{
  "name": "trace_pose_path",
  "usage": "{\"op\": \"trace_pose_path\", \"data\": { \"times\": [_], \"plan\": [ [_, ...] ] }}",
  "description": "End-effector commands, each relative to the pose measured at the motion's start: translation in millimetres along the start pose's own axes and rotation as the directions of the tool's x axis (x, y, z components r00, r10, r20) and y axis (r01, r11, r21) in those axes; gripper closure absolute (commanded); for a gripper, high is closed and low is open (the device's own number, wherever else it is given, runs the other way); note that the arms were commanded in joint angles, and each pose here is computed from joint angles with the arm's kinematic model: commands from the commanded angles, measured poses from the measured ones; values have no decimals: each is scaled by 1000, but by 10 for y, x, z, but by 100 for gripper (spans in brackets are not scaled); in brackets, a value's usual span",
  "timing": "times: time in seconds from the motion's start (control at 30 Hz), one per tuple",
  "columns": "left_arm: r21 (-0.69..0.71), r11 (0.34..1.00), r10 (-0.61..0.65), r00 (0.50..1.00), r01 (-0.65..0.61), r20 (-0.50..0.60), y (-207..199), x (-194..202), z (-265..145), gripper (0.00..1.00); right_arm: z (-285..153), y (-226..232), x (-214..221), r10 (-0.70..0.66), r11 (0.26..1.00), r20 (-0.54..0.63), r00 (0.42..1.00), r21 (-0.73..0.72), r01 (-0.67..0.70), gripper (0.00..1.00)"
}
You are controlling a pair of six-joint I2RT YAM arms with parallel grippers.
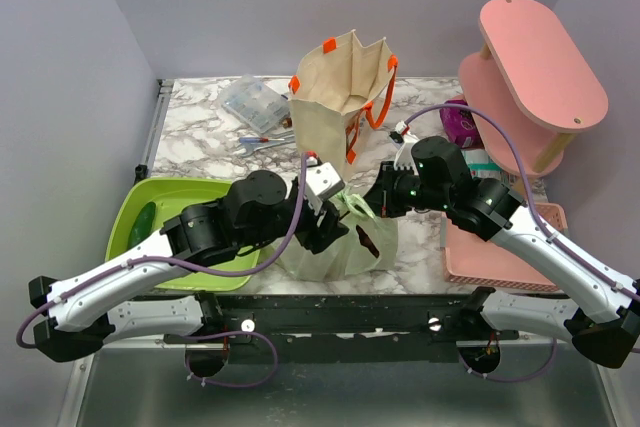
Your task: Place the food into the grocery bag and tie it
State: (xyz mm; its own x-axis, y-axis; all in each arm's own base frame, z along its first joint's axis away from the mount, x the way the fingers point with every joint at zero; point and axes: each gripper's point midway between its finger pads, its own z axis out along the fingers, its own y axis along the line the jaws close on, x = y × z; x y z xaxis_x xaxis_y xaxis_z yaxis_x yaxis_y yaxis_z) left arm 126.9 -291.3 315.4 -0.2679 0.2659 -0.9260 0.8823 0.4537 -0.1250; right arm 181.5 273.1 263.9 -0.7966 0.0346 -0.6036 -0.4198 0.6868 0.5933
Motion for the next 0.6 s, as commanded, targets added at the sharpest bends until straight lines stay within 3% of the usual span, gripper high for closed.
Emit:
{"op": "trace_pose_path", "data": {
  "times": [0.0, 0.37, 0.57],
  "plan": [
    [36, 991, 124, 985, -129, 120, -36, -124, -46, 43, 10, 26, 33, 1, 1000, -19, 1000, -16, -2, 99],
    [-60, 947, 318, 898, -315, 305, 118, -73, -17, 46, 41, 27, 36, 8, 1000, -27, 1000, -16, -9, 99],
    [-78, 936, 347, 869, -342, 351, 124, -72, 12, 46, 71, 39, 37, 12, 1000, -37, 999, -18, -12, 99]
  ]
}}
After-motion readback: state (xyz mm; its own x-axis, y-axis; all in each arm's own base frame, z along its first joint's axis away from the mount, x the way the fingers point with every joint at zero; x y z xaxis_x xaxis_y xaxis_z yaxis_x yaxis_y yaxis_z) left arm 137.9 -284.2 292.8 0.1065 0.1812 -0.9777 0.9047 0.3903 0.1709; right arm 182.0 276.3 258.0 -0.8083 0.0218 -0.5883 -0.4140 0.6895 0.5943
